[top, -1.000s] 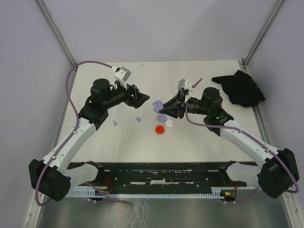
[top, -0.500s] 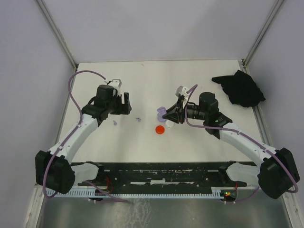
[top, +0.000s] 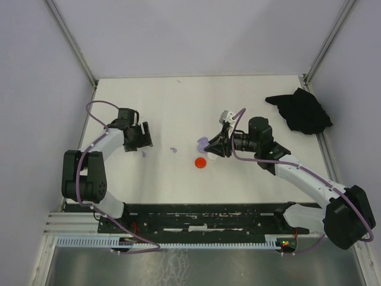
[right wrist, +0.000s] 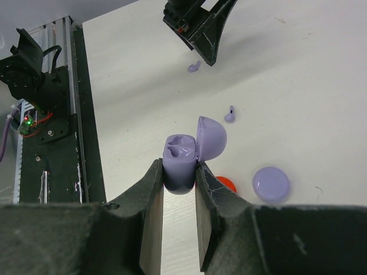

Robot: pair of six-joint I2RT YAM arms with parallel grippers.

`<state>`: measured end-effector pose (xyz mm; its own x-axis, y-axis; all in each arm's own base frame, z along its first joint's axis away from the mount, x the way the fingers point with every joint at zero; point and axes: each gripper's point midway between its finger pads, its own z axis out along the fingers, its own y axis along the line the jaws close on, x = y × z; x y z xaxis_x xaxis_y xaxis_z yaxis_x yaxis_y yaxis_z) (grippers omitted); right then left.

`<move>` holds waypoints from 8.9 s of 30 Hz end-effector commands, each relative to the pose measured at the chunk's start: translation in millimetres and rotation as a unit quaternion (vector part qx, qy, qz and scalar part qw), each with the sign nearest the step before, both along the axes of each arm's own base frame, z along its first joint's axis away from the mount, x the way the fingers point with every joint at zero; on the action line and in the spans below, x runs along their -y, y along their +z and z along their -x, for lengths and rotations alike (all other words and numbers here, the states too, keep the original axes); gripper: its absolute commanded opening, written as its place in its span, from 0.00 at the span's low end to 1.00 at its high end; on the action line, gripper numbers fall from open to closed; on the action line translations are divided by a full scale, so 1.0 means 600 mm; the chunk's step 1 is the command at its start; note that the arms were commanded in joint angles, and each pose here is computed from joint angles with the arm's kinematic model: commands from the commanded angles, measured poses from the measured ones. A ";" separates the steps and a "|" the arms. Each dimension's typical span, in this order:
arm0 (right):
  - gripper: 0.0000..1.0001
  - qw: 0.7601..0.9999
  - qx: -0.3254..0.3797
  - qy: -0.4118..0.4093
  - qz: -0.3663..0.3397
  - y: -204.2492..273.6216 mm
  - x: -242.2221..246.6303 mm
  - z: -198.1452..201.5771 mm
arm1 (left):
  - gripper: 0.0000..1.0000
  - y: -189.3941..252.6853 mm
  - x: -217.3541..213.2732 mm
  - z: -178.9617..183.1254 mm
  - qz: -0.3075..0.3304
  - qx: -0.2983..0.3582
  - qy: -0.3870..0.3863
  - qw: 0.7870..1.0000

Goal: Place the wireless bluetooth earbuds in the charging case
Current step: Adjust the earbud at the center of the board, then pick up the earbud from the center of the board, then place the earbud in the charging case, then adjust the earbud with the charging case, then adjust the earbud at the center of the board.

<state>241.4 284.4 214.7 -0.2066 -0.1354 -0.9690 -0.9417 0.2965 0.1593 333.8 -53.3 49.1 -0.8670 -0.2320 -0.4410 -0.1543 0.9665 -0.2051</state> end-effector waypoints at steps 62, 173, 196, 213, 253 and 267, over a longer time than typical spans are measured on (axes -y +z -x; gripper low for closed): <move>0.02 0.999 -0.025 0.018 0.040 -0.026 -0.001 0.004 | 0.50 -0.038 -0.006 0.024 -0.037 -0.093 0.109 0.989; 0.02 0.941 0.229 -0.113 -0.222 0.236 -0.017 -0.020 | 0.51 0.503 0.393 0.145 0.005 0.487 -0.300 0.820; 0.02 0.945 0.223 -0.112 -0.212 0.227 -0.018 -0.020 | 0.83 0.565 0.344 0.127 0.136 0.467 -0.262 0.834; 0.02 0.944 0.226 -0.106 -0.215 0.236 -0.018 -0.014 | 0.74 0.508 0.332 0.097 0.145 0.415 -0.261 0.859; 0.02 0.971 0.167 -0.161 -0.063 0.069 0.033 -0.017 | 0.77 0.074 0.263 -0.008 -0.048 0.069 -0.291 0.953; 0.02 0.975 0.156 -0.153 -0.051 0.048 0.026 -0.018 | 0.76 -0.020 0.266 -0.031 -0.016 0.007 -0.318 0.948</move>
